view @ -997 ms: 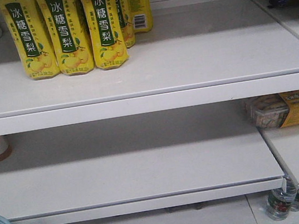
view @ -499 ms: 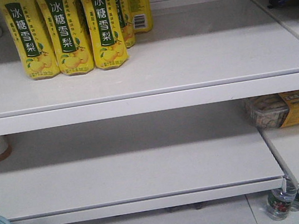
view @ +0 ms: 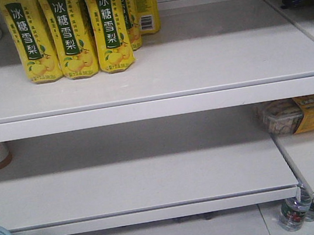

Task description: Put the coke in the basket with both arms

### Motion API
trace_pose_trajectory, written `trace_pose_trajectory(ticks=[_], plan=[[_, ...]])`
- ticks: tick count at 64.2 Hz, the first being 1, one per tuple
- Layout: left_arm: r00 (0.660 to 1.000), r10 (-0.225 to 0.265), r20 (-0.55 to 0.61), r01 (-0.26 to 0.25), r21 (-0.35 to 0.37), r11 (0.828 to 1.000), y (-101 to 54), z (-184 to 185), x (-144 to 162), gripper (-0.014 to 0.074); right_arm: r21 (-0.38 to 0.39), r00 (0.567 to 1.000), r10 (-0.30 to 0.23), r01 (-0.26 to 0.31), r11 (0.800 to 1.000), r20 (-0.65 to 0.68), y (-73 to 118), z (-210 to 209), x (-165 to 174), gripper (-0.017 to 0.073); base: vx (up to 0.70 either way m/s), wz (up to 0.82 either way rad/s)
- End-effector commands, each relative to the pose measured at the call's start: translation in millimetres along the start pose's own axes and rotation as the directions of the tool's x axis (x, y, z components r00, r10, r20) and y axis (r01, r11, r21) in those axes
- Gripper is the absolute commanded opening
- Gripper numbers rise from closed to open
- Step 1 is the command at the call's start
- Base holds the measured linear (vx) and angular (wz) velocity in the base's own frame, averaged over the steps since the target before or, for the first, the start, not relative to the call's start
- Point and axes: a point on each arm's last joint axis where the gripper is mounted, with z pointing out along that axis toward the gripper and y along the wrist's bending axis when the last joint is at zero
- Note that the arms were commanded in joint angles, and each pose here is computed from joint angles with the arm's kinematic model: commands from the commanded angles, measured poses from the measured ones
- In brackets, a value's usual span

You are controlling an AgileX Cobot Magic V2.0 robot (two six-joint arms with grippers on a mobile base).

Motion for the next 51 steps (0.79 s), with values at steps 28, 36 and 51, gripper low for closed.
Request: trace_pose_trajectory(ticks=[28, 36, 51], plan=[[0.979, 0.049, 0.2, -0.053, 0.011, 0.999, -2.9, -5.4, -24.2, -0.0006, -0.001, 0.996, -0.016, 0.016, 1.0, 0.083, 0.3, -1.2, -5.2, -0.0002, 0.0, 0.0], [0.979, 0.049, 0.2, -0.053, 0.011, 0.999, -2.9, -5.4, -24.2, -0.0006, -0.001, 0.996, -0.016, 0.016, 1.0, 0.083, 0.3, -1.2, -5.2, -0.0002, 0.0, 0.0], [0.979, 0.049, 0.2, -0.053, 0.011, 0.999, -2.9, -5.4, -24.2, -0.0006, -0.001, 0.996, -0.016, 0.016, 1.0, 0.083, 0.3, -1.2, -5.2, -0.0002, 0.0, 0.0]])
